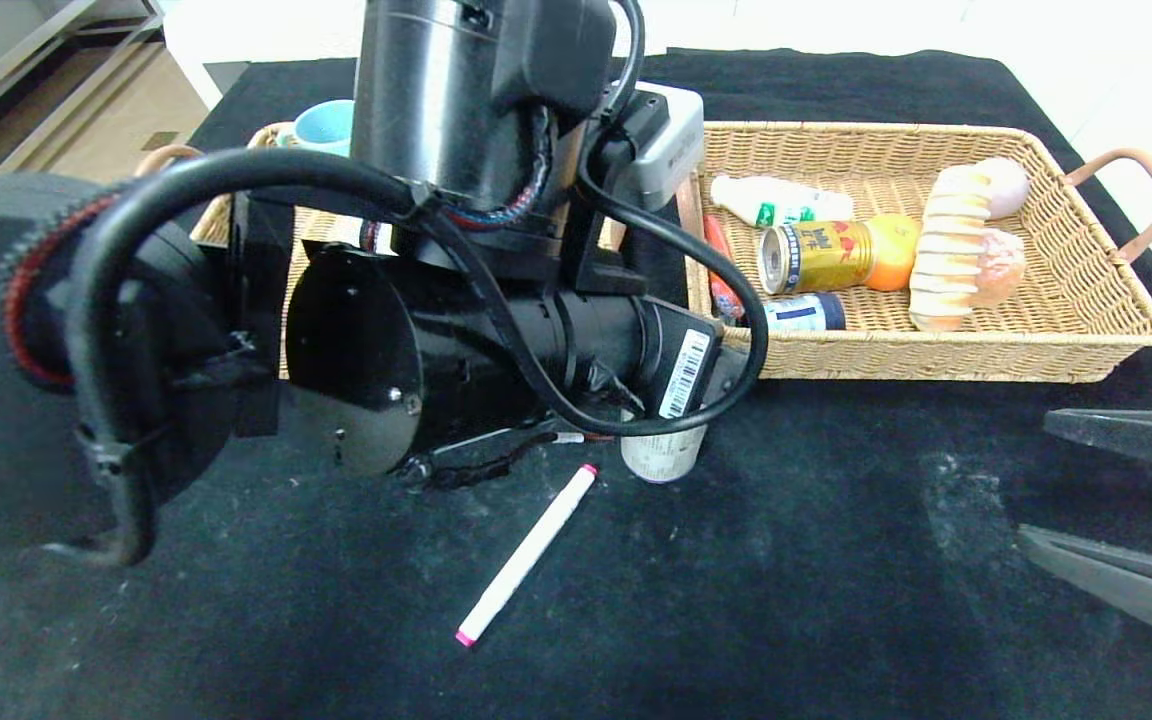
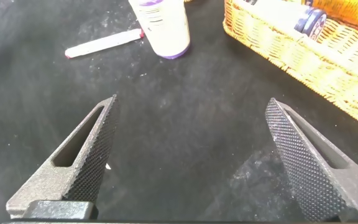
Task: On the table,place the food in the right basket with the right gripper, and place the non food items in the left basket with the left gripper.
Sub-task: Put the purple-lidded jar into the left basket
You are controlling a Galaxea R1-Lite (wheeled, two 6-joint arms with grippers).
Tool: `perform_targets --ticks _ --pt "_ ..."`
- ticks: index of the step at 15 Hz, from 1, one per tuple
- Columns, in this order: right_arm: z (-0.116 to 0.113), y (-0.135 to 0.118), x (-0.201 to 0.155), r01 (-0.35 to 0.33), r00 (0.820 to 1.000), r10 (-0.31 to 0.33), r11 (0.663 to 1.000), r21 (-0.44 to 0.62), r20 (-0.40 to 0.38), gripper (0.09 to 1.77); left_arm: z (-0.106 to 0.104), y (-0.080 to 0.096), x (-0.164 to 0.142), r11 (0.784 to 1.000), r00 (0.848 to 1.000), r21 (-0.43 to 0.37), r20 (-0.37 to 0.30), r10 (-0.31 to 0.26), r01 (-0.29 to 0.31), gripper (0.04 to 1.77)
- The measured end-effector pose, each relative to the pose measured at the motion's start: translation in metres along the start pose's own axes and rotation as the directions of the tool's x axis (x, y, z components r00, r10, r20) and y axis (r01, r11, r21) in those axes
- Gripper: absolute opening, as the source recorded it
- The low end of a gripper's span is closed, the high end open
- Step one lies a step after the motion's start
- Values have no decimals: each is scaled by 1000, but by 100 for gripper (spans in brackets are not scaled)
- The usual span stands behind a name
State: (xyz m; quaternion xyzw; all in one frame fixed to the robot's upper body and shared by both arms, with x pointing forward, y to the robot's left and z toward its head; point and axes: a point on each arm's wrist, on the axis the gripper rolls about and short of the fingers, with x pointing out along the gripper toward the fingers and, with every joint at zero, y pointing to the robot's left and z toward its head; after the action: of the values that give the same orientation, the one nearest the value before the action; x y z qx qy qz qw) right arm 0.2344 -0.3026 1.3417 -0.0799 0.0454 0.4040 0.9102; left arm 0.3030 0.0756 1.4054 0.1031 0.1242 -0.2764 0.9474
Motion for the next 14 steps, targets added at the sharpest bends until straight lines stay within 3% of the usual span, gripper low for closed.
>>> perform_targets --ticks 14 --pt "0 1 -1 0 1000 0 1000 -2 3 171 -23 -10 37 1000 996 22 -94 11 -9 171"
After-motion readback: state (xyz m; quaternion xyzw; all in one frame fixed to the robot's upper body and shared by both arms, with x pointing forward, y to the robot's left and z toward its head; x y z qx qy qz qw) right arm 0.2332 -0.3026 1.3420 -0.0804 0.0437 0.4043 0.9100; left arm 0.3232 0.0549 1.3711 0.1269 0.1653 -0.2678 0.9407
